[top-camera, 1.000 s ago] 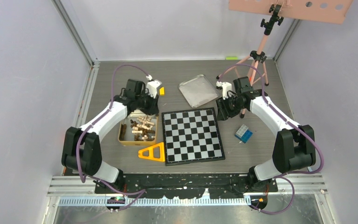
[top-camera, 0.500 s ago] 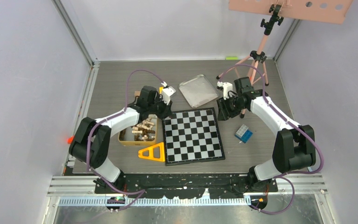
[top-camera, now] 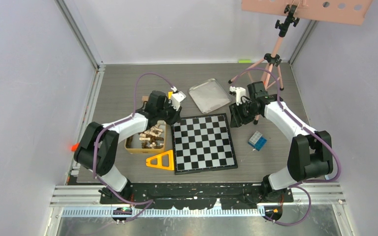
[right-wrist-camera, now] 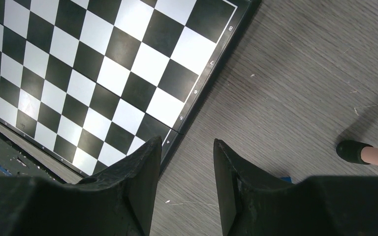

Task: Set up the chess pieces on the board
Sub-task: Place the chess piece on the chessboard.

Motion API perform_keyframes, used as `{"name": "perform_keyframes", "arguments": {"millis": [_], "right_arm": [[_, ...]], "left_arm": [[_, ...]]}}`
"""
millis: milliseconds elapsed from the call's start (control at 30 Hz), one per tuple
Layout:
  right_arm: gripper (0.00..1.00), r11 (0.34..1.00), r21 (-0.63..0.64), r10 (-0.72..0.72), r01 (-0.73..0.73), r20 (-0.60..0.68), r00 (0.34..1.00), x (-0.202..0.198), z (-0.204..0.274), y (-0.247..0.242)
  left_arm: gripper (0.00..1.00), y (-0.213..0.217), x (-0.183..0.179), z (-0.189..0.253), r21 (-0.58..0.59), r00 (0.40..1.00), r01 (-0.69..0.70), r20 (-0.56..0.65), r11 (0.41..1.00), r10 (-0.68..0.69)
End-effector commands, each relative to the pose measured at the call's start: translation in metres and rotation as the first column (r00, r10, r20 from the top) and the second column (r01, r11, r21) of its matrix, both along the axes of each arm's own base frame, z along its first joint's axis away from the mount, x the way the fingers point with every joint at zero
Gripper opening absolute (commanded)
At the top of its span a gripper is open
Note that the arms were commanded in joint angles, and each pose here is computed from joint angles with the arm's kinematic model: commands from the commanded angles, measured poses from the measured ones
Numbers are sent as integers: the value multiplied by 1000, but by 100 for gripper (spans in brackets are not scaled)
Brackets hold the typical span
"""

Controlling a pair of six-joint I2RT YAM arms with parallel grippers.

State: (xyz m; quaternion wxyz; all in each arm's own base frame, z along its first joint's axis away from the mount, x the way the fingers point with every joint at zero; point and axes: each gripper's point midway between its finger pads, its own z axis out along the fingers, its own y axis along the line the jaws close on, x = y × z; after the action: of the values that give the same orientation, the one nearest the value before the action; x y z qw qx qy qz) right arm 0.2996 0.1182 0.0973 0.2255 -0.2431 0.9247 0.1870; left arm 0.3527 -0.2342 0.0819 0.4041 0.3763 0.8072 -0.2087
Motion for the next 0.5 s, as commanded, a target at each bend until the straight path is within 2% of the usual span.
{"name": "perform_keyframes", "arguments": {"millis": [0,167,467], "right_arm": [[49,1000,13,8,-8,16,1000,5,3,2],[49,1000,14,11,-11,12,1000,4,3,2],[49,1000,14,12,-12,9,1000,4,2,2]], "left_arm": [[2,-1,9,9,8,1000,-12,23,1000,11],[5,1,9,3,25,999,-43,-32,999,44],[14,6,15,0,54,996,-76,-34,996,78]]}}
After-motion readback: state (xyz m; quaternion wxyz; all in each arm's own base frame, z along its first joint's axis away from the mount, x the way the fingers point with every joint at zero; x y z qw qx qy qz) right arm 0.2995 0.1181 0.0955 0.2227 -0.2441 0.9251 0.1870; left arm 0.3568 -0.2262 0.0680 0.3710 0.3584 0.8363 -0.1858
